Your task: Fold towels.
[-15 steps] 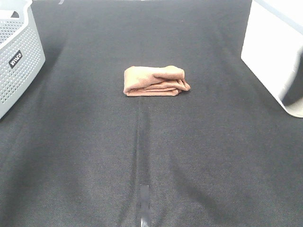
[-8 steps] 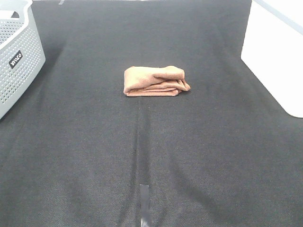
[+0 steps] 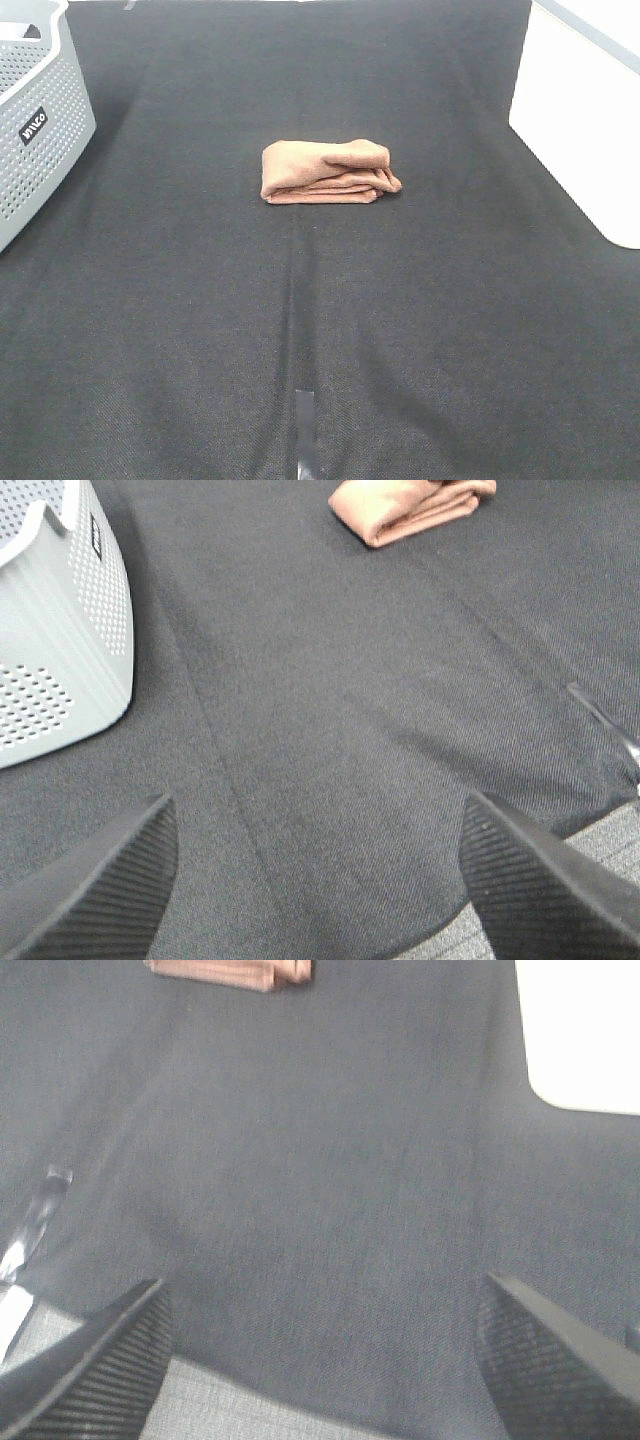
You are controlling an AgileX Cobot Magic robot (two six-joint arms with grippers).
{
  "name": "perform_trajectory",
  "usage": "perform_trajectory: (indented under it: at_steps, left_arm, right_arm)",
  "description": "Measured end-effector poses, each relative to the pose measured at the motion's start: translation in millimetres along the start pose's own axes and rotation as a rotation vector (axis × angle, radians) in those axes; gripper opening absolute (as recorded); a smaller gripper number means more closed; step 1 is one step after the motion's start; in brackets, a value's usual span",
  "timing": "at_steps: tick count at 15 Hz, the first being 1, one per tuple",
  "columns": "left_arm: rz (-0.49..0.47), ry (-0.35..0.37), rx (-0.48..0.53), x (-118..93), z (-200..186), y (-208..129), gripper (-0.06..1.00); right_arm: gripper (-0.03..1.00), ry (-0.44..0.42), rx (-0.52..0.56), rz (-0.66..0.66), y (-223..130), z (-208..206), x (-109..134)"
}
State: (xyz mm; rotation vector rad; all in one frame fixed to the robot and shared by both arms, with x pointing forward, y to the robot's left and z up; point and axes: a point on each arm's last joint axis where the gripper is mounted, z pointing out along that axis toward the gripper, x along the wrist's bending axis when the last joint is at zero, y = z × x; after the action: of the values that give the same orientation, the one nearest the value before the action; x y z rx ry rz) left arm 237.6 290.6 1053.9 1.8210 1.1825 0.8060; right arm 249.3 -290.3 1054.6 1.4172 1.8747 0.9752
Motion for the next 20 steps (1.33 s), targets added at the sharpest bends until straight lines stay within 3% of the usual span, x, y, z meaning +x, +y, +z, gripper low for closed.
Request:
perform_trajectory:
  at_steps: [13,15,18,20]
  left_arm:
    - [-0.003,0.006,0.001,0.0,0.1,0.0,0.74]
    - [-0.033,0.060,0.006,0.2,0.6,0.3,0.74]
    - [-0.071,0.144,-0.008,-0.7,-1.5,-1.1,0.74]
    - [-0.073,0.158,-0.024,-1.7,-3.7,-2.3,0.74]
  right_arm:
    - [0.78,0.000,-0.002,0.000,0.2,0.0,0.0]
    - [0.78,-0.013,-0.002,0.009,0.2,0.1,-0.1]
    - [0.78,-0.098,-0.010,0.064,-0.3,-0.9,-1.1]
    - [0.78,-0.118,-0.052,0.071,-3.4,-6.3,0.3]
